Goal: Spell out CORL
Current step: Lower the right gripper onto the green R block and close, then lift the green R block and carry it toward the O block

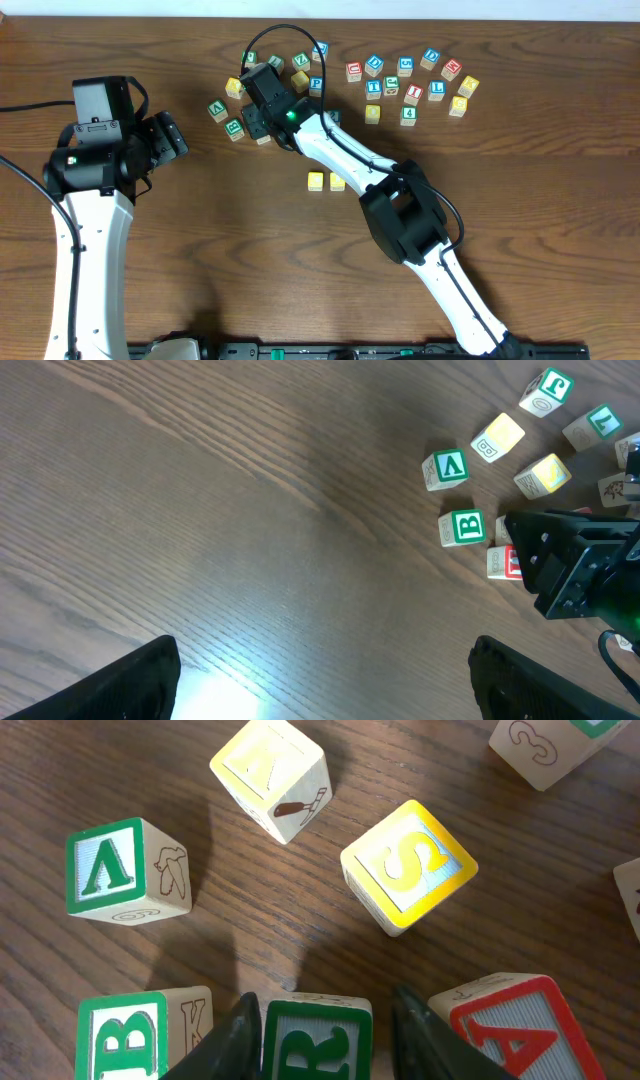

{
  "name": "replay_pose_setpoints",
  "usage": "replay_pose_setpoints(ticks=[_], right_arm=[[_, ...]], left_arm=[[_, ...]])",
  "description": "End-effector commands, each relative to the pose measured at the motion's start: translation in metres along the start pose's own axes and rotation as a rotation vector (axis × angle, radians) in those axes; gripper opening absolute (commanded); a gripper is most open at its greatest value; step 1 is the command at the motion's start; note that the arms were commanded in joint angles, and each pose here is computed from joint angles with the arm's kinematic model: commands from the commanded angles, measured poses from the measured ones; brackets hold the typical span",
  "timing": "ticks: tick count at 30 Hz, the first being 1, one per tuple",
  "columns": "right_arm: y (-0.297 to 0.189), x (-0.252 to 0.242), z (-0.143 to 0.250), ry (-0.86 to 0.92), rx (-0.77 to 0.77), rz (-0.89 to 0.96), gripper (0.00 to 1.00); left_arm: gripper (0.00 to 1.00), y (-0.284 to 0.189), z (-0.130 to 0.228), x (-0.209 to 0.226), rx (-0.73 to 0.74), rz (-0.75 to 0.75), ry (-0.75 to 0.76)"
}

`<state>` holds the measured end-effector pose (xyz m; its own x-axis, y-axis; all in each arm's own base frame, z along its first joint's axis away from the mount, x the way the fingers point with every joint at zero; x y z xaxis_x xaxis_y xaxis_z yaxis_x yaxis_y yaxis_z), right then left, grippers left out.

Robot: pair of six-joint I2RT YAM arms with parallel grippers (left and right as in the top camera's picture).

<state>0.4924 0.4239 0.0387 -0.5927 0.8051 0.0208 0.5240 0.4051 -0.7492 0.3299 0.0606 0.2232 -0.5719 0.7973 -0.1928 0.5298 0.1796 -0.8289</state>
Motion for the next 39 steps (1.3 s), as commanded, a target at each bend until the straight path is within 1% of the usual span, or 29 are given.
replay_pose_setpoints(ticks=[1,5,12,17,26,32,36,39], right_arm=[[0.004,-0.003,0.0,0.008,-0.002,0.014,0.33],[0.003,-0.003,0.0,0.008,-0.004,0.013,0.3],[0.0,-0.004,0.0,0.008,0.005,0.015,0.29],[-0.013,-0.011,-0.009,0.016,-0.002,0.021,0.27],[-0.06,-0.017,-0.035,0.024,-0.018,0.027,0.25],[-0.102,-0.019,-0.047,0.027,-0.006,0.029,0.26],[-0.142,-0.032,-0.046,0.056,0.04,0.046,0.23],[-0.172,-0.045,-0.046,0.074,0.062,0.062,0.23]], left_arm=[[0.91,-0.003,-0.003,0.002,-0.014,-0.004,-0.004],[0.91,-0.003,-0.003,0.002,-0.014,-0.004,-0.004],[0.91,-0.003,-0.003,0.002,-0.013,-0.005,-0.004],[0.91,-0.003,-0.003,0.002,-0.013,-0.004,-0.004],[0.91,-0.003,-0.003,0.002,-0.013,-0.004,-0.004],[0.91,-0.003,-0.002,0.002,-0.013,-0.005,-0.004],[0.91,-0.003,0.0,0.003,-0.004,-0.01,-0.002],[0.91,-0.003,0.0,0.003,-0.001,-0.011,-0.003]])
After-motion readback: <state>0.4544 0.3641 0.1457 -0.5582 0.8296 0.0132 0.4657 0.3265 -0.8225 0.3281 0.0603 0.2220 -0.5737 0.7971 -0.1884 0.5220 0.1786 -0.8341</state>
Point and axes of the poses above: each gripper's point midway between its finger pads, its own y axis out along the fingers, its own x axis along the line the jaws close on, z = x × y, the point moved 1 cm from there along -y, back along the fingers, and after that the axes turned 11 degrees about -y, right-handed, at the moved point
